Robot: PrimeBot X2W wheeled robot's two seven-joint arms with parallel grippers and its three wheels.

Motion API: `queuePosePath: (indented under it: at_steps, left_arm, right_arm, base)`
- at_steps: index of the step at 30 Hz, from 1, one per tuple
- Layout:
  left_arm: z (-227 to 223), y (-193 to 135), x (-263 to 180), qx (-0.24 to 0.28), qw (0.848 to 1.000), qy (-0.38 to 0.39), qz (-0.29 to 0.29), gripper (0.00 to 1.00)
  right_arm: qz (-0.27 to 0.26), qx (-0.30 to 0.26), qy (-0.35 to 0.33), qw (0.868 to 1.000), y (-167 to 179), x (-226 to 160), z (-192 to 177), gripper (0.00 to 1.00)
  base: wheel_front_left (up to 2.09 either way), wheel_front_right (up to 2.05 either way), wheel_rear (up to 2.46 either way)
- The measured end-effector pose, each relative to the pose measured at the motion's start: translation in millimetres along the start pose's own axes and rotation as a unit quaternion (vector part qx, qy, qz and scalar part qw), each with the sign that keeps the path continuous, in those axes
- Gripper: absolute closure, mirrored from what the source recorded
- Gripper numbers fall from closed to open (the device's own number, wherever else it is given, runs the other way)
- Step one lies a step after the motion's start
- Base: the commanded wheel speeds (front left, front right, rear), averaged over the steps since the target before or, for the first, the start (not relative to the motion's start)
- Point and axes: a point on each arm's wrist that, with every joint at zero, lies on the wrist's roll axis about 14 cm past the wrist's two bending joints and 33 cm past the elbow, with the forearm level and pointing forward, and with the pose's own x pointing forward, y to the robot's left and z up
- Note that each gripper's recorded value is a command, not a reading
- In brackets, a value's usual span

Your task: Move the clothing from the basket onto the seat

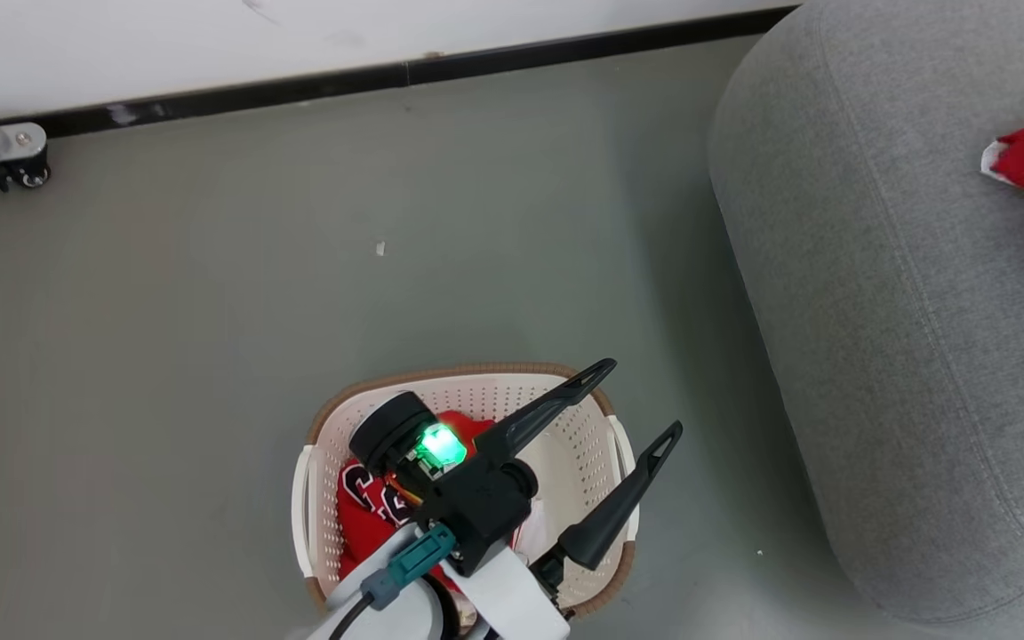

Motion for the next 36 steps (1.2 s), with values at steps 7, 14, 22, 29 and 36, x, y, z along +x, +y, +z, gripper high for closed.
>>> queuePosePath:
  at_steps: [7,14,22,29,36]
  left_arm:
    - [-7.0,8.2,5.8,-0.006,1.000,0.002,-0.003,0.00]
    - [-16.1,16.6,8.3,-0.012,1.000,0.007,-0.004,0.00]
    - [-22.2,28.4,10.3,-0.015,1.000,0.010,0.002,0.00]
    - [-24.4,32.3,13.3,-0.014,1.000,0.007,0.003,0.00]
    - [-22.7,28.2,15.9,-0.015,1.000,-0.002,-0.003,0.00]
  right_arm:
    - [0.016,0.023,0.107,0.994,36.3,-33.0,-88.8,1.00]
    - [0.033,-0.009,0.169,0.985,48.5,-56.1,-135.5,1.00]
    - [0.024,0.004,0.199,0.980,55.1,-67.8,-160.3,0.84]
    - [0.036,0.015,0.216,0.976,72.8,-81.4,-173.0,0.00]
    - [0.037,0.012,0.226,0.973,67.3,-98.8,-178.4,0.00]
  base:
    - [0.00,0.00,0.00]
    - [0.00,0.00,0.00]
    - [0.00,0.00,0.00]
    - [0.00,0.00,0.00]
    - [0.00,0.00,0.00]
